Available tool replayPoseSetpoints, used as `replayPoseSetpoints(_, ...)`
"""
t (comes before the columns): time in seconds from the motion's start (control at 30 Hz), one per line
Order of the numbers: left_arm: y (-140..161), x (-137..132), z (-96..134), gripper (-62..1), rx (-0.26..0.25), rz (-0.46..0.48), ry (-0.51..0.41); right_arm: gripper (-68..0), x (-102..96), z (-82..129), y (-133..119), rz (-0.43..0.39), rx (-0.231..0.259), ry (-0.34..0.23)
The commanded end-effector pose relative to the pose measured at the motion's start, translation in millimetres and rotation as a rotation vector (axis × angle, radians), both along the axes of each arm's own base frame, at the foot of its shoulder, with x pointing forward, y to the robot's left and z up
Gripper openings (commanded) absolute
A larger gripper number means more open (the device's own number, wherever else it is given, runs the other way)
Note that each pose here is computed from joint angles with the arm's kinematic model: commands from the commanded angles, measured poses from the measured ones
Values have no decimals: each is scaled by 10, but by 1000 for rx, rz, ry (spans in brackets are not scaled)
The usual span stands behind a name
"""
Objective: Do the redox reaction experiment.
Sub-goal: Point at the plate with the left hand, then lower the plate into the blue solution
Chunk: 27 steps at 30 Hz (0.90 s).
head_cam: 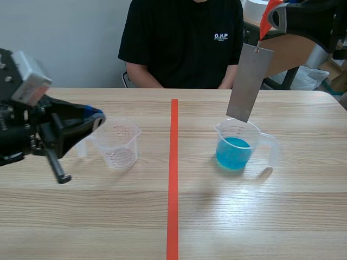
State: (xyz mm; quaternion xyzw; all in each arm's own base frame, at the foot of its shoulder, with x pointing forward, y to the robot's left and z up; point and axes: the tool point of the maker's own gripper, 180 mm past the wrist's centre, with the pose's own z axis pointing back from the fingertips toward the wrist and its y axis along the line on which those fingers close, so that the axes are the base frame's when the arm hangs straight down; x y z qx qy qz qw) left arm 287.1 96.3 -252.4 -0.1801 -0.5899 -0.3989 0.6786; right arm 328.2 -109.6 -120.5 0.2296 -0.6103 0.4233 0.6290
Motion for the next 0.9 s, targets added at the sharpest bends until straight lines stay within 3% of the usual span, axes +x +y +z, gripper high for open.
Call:
replayPoseSetpoints(0.0,136,-68,-61,-562,-21,42,40,-660,0,132,13,11,22,-33)
replayPoseSetpoints(0.17,583,-379,-336,-562,13,164,161,-660,0,129,12,10,20,-33)
replayPoseSetpoints(0.37,922,-810,-604,-562,26,293,281,-659,3,116,8,9,12,-32)
replayPoseSetpoints(0.67,1209,-1383,-896,-562,26,478,429,-658,50,-15,13,-13,-5,-26)
replayPoseSetpoints(0.87,1274,-1692,-1123,-562,59,591,528,-658,111,-142,0,-41,-6,-12)
